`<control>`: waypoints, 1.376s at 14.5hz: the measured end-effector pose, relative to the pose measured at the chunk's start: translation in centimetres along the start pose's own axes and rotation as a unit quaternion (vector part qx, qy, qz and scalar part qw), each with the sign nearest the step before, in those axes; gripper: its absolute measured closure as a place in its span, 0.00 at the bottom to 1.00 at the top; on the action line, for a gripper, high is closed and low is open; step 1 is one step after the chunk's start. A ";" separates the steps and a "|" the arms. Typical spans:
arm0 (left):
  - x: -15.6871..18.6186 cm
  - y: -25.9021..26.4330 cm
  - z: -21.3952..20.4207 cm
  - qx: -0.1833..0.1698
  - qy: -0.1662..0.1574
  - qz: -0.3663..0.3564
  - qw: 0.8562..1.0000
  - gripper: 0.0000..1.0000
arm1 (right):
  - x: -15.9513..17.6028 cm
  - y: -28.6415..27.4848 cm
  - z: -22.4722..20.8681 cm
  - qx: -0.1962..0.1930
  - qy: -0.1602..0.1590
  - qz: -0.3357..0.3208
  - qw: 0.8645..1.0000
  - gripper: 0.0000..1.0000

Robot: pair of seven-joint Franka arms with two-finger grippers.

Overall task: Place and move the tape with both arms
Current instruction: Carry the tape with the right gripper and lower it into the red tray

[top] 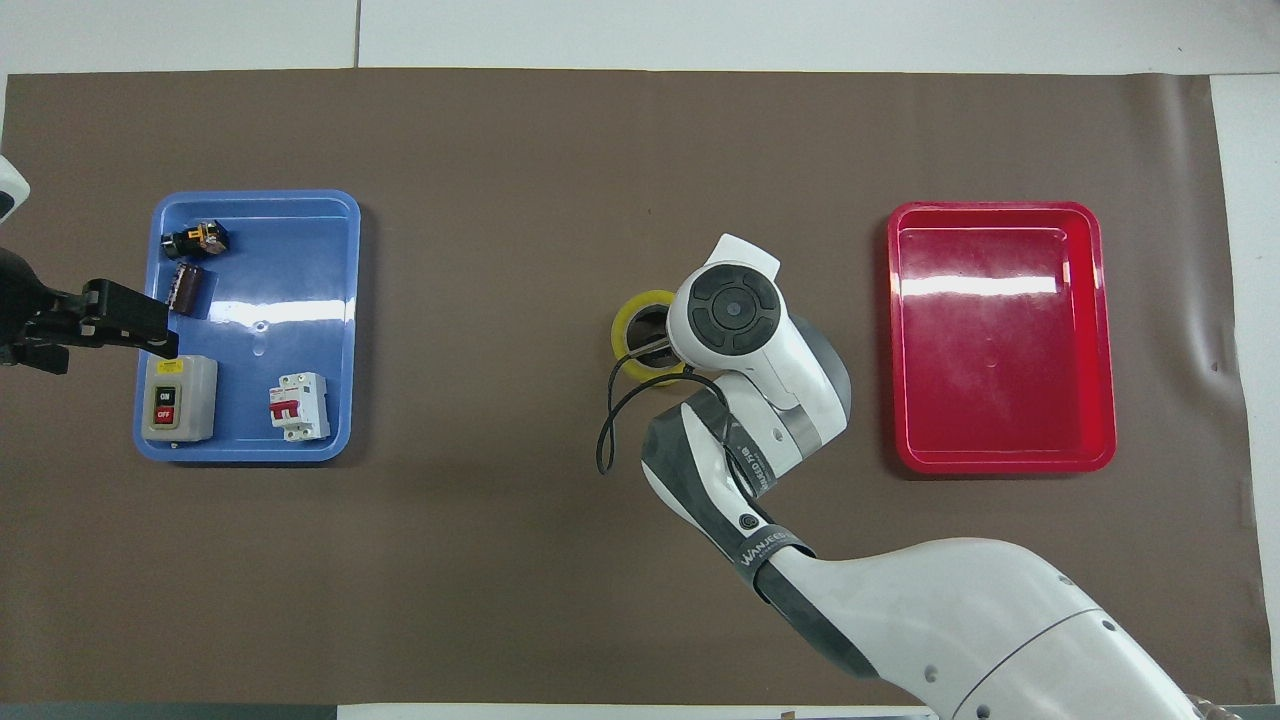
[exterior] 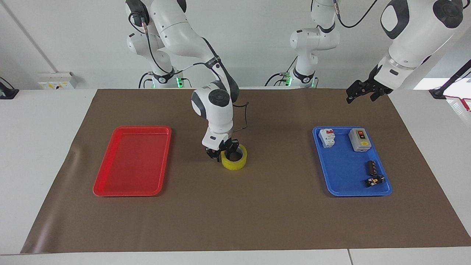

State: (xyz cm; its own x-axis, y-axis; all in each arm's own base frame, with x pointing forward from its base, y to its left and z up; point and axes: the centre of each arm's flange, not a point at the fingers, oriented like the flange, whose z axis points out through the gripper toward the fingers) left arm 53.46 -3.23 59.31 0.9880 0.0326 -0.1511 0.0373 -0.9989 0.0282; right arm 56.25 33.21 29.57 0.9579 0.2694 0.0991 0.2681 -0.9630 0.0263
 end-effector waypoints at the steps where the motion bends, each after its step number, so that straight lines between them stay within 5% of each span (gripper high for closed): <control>1: 0.0 0.2 0.0 0.000 0.000 0.002 1.000 0.00 | 0.0 0.1 0.0 -0.001 -0.003 0.000 1.000 0.77; 6: -0.1 0.8 -0.1 0.001 0.003 0.007 1.000 0.00 | 1.6 4.1 -6.7 -0.046 -0.075 0.018 0.996 0.78; 11: -0.5 0.8 -1.7 -0.001 0.026 0.008 1.000 0.00 | -0.3 20.5 -17.4 -0.035 -0.102 -0.023 0.994 0.78; 13: -0.7 0.9 -2.0 -0.001 0.030 0.009 1.000 0.00 | -1.7 26.1 -15.7 -0.027 -0.111 -0.046 0.992 0.78; 16: -0.7 0.7 -2.1 0.008 0.034 0.008 0.999 0.00 | -4.6 33.2 -9.9 -0.024 -0.075 -0.069 0.994 0.78; 20: -0.6 0.6 -2.1 0.013 0.037 0.009 0.999 0.00 | -10.3 37.0 -4.2 -0.026 -0.051 -0.064 0.996 0.78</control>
State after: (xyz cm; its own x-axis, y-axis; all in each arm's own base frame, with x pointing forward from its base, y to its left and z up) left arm 53.21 -3.80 61.53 0.9968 0.0169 -0.0780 0.0173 -0.9998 0.0044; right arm 55.87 -5.22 33.65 0.9226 0.3855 -0.0105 0.3850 -0.9191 0.0832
